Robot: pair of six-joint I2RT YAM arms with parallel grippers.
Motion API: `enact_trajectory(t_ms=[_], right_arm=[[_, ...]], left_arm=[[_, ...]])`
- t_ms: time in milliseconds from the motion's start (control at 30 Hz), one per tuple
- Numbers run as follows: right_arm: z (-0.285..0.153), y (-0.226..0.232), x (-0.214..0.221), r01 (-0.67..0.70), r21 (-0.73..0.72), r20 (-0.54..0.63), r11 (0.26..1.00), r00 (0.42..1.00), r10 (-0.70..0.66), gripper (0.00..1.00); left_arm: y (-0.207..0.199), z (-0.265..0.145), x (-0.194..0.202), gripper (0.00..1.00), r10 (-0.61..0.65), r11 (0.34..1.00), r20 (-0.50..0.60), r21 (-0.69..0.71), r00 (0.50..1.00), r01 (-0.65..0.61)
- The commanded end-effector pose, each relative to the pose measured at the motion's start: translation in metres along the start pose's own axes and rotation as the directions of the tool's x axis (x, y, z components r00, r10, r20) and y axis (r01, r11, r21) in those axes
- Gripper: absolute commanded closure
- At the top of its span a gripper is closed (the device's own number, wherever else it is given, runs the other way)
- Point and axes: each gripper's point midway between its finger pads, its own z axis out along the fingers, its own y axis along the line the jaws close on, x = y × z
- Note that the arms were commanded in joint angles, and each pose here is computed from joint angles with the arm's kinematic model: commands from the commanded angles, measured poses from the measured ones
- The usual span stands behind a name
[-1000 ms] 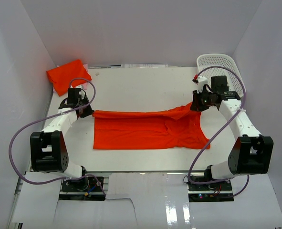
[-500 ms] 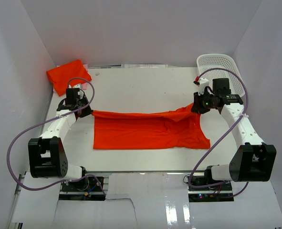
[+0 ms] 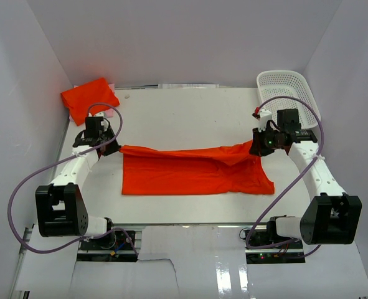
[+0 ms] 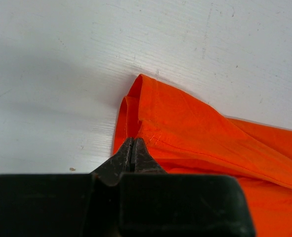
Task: Fold and stack the t-shirts
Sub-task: Fold the other side of the tshirt into a rectangle
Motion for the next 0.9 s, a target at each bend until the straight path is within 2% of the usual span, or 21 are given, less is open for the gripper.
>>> enact_trajectory(t_ms=[0,400,867], right_arm=[[-0.006,0.006,0.004,0.008,-0.012,0.004,1.000,1.000,-0.007,0.92],[-0.001,0.010,0.025,-0.001,-0.022,-0.062,1.000,0.998,-0.001,0.92],[0.012,0.011,0.081,-0.027,-0.038,-0.263,0.999,0.965,0.016,0.92]], left_arm=[[0.002,-0.010,0.006,1.00,-0.005,1.000,0.003,-0.007,1.000,0.005],[0.015,-0.002,0.045,1.00,-0.020,0.999,-0.113,-0.045,0.993,0.015],[0.027,0.013,0.079,1.00,-0.024,0.996,-0.252,-0.090,0.967,0.002]])
